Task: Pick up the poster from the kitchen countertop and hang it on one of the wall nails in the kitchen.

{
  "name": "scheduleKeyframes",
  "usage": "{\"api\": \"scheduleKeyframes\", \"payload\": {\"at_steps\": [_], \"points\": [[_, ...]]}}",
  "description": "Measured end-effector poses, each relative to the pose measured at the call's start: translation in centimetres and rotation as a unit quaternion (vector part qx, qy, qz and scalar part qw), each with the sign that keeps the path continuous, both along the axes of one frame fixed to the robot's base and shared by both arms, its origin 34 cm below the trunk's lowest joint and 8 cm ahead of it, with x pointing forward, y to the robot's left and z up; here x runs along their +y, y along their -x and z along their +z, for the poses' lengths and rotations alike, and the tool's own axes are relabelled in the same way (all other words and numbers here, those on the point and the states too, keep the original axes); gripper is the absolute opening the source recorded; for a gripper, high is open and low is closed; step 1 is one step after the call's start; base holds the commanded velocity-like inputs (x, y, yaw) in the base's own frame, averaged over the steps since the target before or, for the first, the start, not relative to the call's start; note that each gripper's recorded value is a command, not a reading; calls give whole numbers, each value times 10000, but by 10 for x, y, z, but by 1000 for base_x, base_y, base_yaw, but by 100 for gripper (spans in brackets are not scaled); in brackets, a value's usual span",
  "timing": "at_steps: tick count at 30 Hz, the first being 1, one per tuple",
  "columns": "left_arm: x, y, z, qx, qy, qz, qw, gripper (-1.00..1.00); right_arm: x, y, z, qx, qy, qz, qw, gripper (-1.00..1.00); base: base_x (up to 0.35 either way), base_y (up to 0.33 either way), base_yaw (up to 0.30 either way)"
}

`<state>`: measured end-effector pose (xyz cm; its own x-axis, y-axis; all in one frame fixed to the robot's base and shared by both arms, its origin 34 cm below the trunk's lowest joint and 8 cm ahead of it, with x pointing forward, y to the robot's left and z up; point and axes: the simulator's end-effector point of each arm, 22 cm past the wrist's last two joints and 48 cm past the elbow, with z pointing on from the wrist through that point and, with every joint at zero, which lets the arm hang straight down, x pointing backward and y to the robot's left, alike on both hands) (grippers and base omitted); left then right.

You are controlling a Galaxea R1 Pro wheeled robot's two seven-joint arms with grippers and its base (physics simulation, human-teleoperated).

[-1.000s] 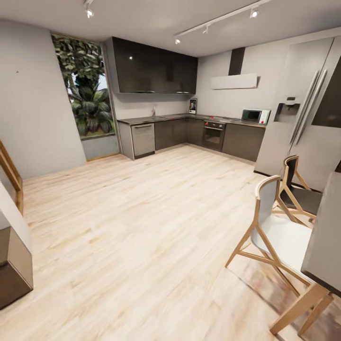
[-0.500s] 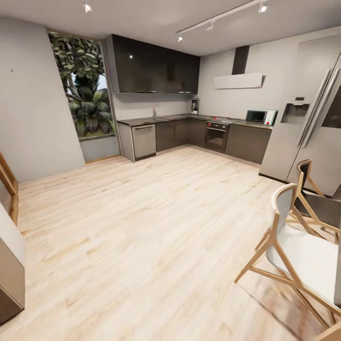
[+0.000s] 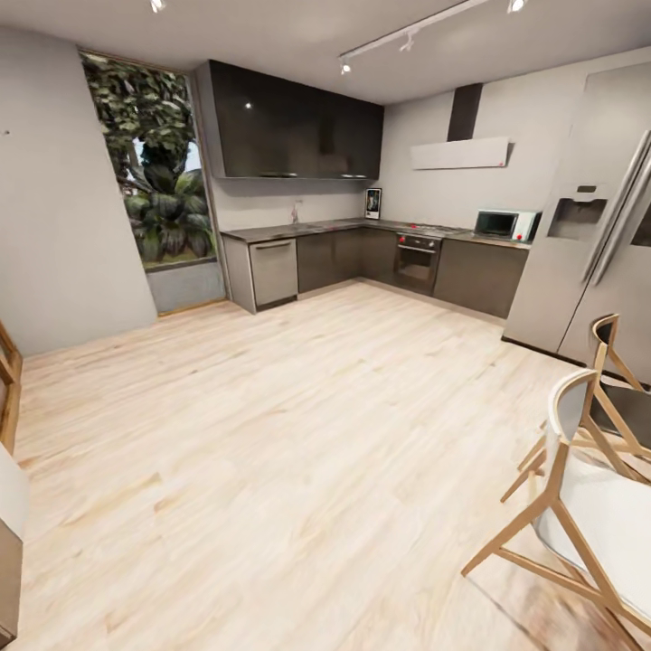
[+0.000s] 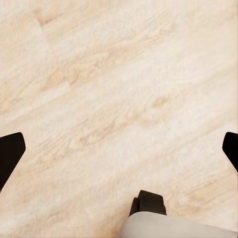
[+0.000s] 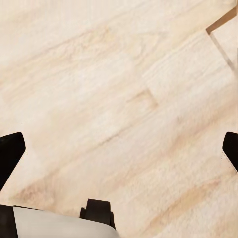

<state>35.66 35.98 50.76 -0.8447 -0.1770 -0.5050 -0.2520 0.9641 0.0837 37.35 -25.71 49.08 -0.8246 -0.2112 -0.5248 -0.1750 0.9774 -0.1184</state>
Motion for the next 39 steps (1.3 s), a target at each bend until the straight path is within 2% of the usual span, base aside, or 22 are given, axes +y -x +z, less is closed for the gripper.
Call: {"api": "scheduleKeyframes", "payload": {"at_steps": [39], "points": [[0,0,0,-1,0,0,10000,100,0,0,0,-2,8,3,10000,100,339,0,0]]}}
